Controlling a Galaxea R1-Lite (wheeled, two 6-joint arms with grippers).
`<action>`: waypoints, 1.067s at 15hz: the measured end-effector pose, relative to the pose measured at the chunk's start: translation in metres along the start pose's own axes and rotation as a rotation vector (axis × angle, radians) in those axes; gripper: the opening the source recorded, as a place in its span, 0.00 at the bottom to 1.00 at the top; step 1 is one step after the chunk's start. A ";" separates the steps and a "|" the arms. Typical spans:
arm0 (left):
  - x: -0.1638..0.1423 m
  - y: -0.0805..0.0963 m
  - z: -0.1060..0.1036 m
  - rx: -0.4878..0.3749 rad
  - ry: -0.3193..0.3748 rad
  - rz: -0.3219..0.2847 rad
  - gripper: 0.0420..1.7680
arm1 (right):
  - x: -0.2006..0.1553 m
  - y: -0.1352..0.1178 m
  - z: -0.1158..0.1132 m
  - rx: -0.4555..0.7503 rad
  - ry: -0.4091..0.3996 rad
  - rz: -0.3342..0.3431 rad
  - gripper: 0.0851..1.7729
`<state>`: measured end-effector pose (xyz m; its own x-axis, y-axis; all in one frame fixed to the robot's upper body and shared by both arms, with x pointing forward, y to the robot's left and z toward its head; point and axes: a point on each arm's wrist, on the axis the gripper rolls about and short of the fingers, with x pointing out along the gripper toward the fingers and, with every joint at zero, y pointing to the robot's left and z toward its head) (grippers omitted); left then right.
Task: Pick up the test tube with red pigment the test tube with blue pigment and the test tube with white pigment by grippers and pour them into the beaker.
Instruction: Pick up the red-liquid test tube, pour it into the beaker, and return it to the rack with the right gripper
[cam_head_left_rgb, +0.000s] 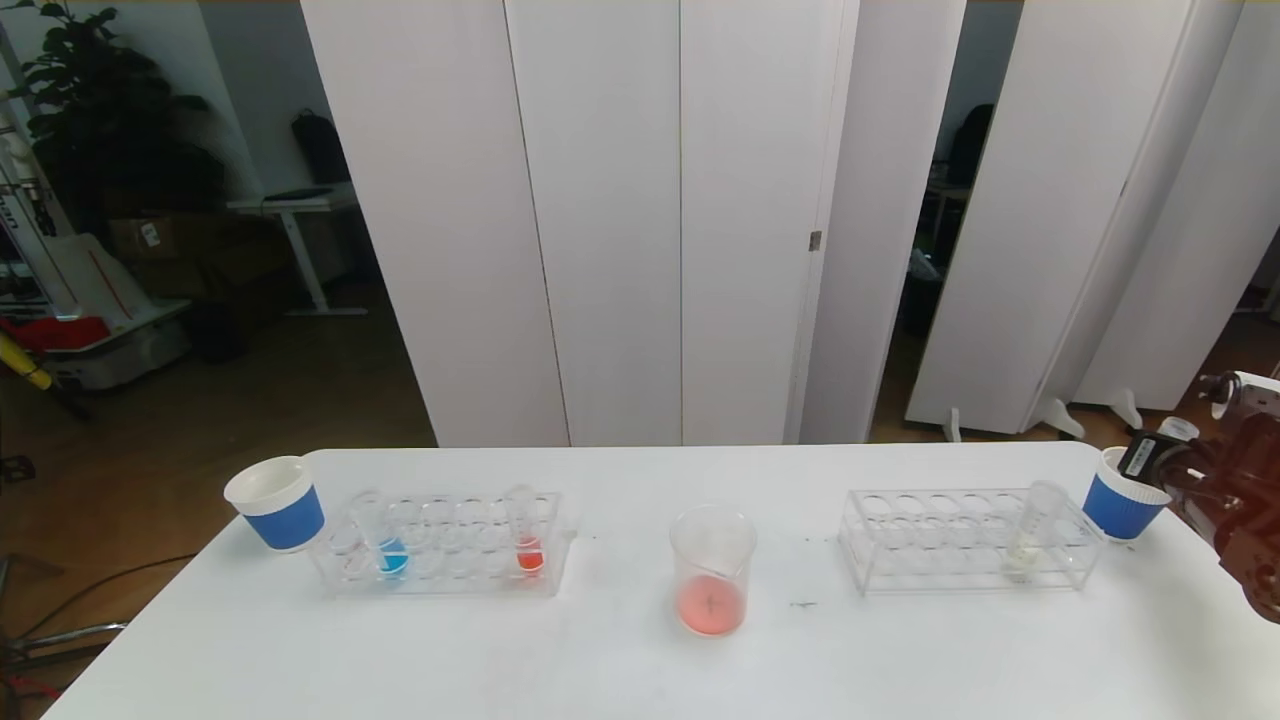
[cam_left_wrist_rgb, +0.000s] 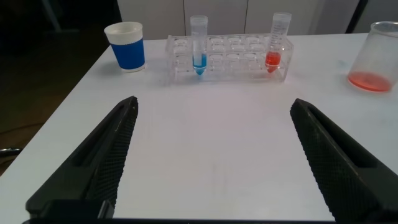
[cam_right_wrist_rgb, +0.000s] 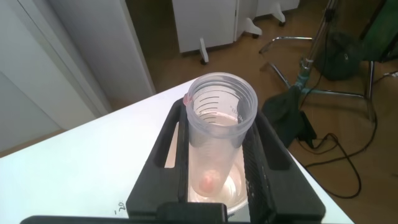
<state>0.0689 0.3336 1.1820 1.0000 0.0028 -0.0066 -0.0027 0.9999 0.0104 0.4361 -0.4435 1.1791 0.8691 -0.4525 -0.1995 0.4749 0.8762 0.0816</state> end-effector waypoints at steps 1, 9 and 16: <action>0.000 0.000 0.000 0.000 0.000 0.000 0.99 | 0.000 0.000 -0.001 0.000 0.003 0.000 0.29; 0.000 0.000 0.000 0.000 0.000 0.000 0.99 | -0.002 -0.001 -0.003 -0.001 0.013 -0.002 0.98; 0.000 0.000 0.000 0.000 0.000 0.000 0.99 | -0.016 -0.004 0.024 0.001 -0.015 0.007 0.98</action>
<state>0.0689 0.3336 1.1820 1.0000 0.0028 -0.0066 -0.0027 0.9999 0.0109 0.4232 -0.4436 1.2055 0.8744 -0.4489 -0.1843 0.4690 0.8791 0.0842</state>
